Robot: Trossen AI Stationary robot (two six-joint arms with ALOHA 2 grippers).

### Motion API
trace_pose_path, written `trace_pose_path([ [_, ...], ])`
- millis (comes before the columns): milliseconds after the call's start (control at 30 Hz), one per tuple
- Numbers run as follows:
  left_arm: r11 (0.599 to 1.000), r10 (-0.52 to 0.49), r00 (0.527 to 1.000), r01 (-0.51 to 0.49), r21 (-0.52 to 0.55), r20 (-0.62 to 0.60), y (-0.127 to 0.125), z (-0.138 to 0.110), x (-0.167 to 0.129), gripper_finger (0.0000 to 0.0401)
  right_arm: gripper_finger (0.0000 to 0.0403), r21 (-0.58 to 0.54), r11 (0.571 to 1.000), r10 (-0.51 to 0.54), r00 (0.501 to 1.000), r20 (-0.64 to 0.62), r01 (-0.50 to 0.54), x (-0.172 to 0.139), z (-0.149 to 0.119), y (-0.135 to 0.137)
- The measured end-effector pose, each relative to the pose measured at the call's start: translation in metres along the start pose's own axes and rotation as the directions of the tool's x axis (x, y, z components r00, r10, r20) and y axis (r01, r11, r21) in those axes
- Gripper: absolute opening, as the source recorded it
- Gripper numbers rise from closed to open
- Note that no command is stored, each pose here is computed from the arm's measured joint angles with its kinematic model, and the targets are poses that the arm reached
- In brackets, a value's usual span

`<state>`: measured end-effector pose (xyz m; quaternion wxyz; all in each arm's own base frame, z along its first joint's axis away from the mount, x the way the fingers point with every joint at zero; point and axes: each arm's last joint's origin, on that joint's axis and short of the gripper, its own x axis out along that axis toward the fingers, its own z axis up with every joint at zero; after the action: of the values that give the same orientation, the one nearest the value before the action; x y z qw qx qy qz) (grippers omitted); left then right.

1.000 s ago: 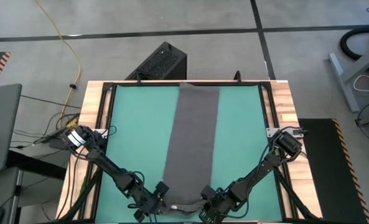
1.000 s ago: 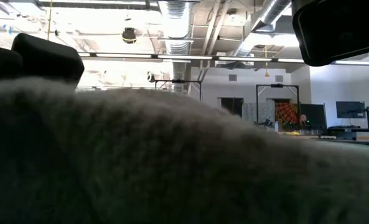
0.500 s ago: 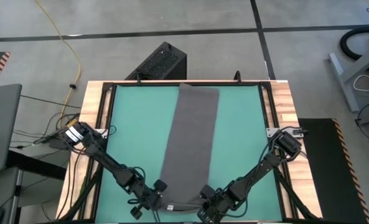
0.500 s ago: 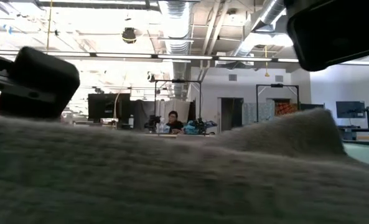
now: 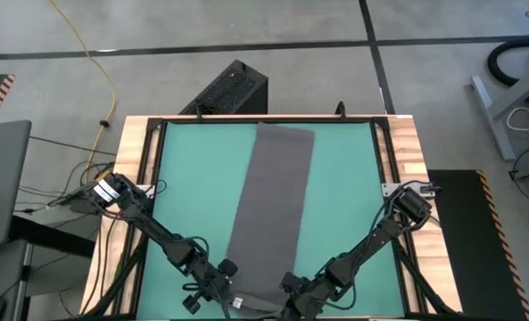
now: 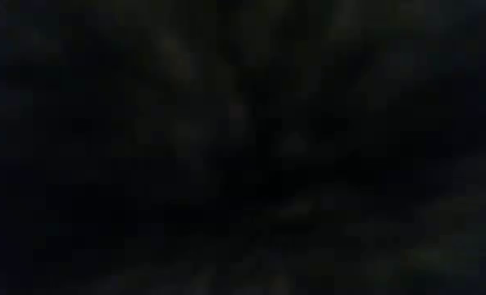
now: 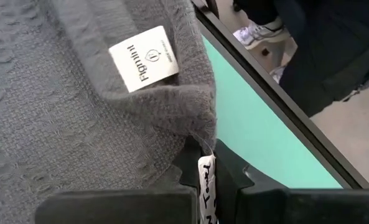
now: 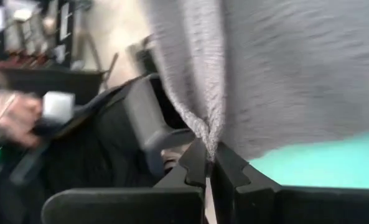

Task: Roll towel
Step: Roll the gray towel

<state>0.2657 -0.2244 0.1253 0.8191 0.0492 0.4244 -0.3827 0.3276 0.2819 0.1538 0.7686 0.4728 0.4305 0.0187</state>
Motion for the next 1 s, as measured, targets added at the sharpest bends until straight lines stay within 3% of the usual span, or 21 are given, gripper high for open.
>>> trace_pose_path([
  [233, 0.998, -0.061, 0.998, 0.061, -0.021, -0.004, -0.003, 0.000, 0.000, 0.0000, 0.0024, 0.135, 0.977, -0.171, 0.984, 0.046, 0.163, -0.001, 0.008, -0.017],
  [600, 0.994, -0.064, 0.997, 0.068, -0.089, 0.043, -0.001, 0.006, -0.006, 0.0017, 0.0025, 0.142, 0.961, -0.248, 0.967, 0.051, 0.239, -0.003, 0.011, -0.024],
  [800, 0.995, 0.038, 0.999, -0.035, -0.090, 0.030, -0.005, 0.015, -0.043, 0.0055, 0.0025, 0.144, 0.955, -0.270, 0.962, 0.049, 0.261, -0.003, 0.011, -0.026],
  [1000, 0.989, 0.109, 0.994, -0.110, -0.104, -0.012, -0.013, 0.014, -0.069, 0.0063, 0.0025, 0.166, 0.947, -0.286, 0.957, 0.046, 0.275, -0.004, 0.011, -0.027],
])
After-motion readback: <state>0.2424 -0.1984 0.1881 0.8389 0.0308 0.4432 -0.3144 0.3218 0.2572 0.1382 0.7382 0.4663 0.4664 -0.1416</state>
